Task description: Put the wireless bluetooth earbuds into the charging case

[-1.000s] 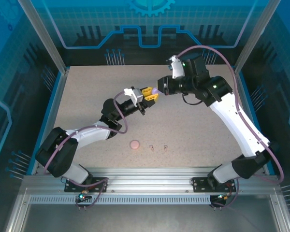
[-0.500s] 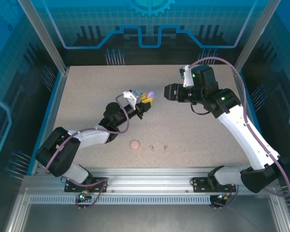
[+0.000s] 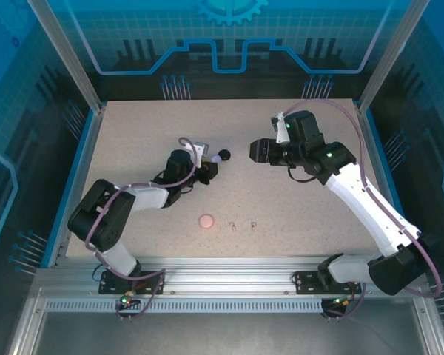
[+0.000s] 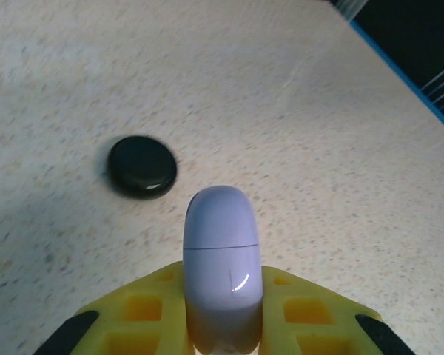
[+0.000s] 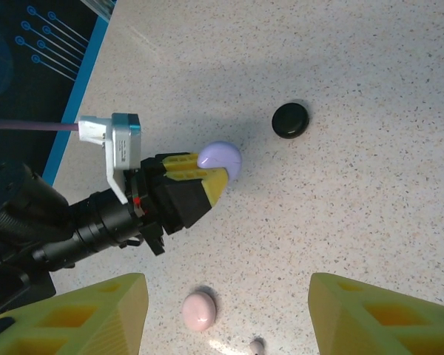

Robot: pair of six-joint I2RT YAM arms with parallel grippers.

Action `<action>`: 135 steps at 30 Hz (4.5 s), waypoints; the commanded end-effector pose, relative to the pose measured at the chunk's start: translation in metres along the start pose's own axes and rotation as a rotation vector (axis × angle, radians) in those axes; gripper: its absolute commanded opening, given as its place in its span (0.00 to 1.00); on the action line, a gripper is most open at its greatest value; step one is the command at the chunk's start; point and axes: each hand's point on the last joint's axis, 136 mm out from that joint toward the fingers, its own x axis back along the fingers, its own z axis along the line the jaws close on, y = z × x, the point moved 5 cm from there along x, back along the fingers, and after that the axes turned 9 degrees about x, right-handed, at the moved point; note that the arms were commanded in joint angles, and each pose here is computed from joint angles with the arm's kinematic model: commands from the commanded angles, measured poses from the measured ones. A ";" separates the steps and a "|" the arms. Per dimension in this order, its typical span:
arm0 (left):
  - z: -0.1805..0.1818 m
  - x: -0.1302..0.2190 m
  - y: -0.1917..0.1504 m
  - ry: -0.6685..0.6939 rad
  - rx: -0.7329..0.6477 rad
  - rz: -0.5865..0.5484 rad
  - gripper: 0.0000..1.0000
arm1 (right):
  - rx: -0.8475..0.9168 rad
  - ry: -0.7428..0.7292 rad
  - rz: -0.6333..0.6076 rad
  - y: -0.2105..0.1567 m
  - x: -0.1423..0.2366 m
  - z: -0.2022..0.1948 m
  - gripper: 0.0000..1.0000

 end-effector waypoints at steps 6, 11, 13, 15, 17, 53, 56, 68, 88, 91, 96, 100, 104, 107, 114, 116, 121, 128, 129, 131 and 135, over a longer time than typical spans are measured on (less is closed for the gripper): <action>0.025 -0.019 0.006 0.022 0.150 0.102 0.00 | 0.004 -0.022 0.004 -0.004 -0.010 0.001 0.61; 0.039 -0.032 0.013 0.040 0.195 0.141 0.05 | 0.012 -0.033 0.026 -0.009 -0.017 0.002 0.61; 0.042 -0.036 0.014 0.044 0.204 0.155 0.07 | 0.015 -0.035 0.033 -0.011 -0.019 0.003 0.61; 0.048 -0.041 0.014 0.053 0.220 0.174 0.08 | 0.017 -0.039 0.037 -0.013 -0.020 0.003 0.62; 0.054 -0.043 0.013 0.066 0.235 0.191 0.10 | 0.021 -0.040 0.039 -0.014 -0.020 0.005 0.62; 0.084 -0.003 0.057 0.176 0.184 0.143 0.54 | 0.078 -0.062 0.077 -0.024 -0.029 0.014 0.77; 0.077 0.005 0.068 0.167 0.169 0.111 0.56 | 0.081 -0.062 0.078 -0.024 -0.030 0.015 0.77; 0.033 0.054 0.116 0.092 0.103 -0.054 0.56 | 0.106 -0.064 0.116 -0.034 -0.044 0.022 0.78; -0.020 0.136 0.120 -0.027 0.066 -0.244 0.56 | 0.157 -0.093 0.348 -0.105 -0.124 0.075 0.76; -0.020 0.142 0.117 -0.019 0.078 -0.262 0.56 | 0.168 -0.106 0.394 -0.119 -0.138 0.083 0.76; -0.019 0.153 0.115 0.005 0.103 -0.291 0.56 | 0.184 -0.136 0.460 -0.140 -0.157 0.095 0.76; -0.020 0.158 0.115 0.019 0.118 -0.305 0.56 | 0.180 -0.182 0.511 -0.157 -0.171 0.100 0.75; -0.020 0.164 0.116 0.029 0.125 -0.335 0.57 | 0.166 -0.236 0.557 -0.174 -0.182 0.102 0.75; -0.019 0.166 0.117 0.038 0.128 -0.347 0.58 | 0.151 -0.271 0.581 -0.183 -0.189 0.100 0.75; -0.019 0.166 0.116 0.037 0.128 -0.354 0.58 | 0.178 -0.283 0.620 -0.198 -0.198 0.105 0.77; -0.018 0.166 0.116 0.038 0.130 -0.354 0.59 | 0.215 -0.272 0.633 -0.201 -0.201 0.108 0.77; -0.017 0.164 0.116 0.036 0.133 -0.354 0.59 | 0.298 -0.254 0.674 -0.209 -0.206 0.108 0.77; -0.020 0.166 0.119 0.031 0.125 -0.362 0.59 | 0.389 -0.251 0.735 -0.219 -0.214 0.100 0.73; -0.020 0.166 0.119 0.031 0.125 -0.364 0.59 | 0.405 -0.247 0.741 -0.220 -0.215 0.100 0.72; -0.021 0.167 0.119 0.030 0.124 -0.365 0.59 | 0.441 -0.239 0.755 -0.221 -0.218 0.099 0.69; -0.021 0.167 0.120 0.026 0.124 -0.363 0.59 | 0.516 -0.208 0.770 -0.221 -0.220 0.100 0.59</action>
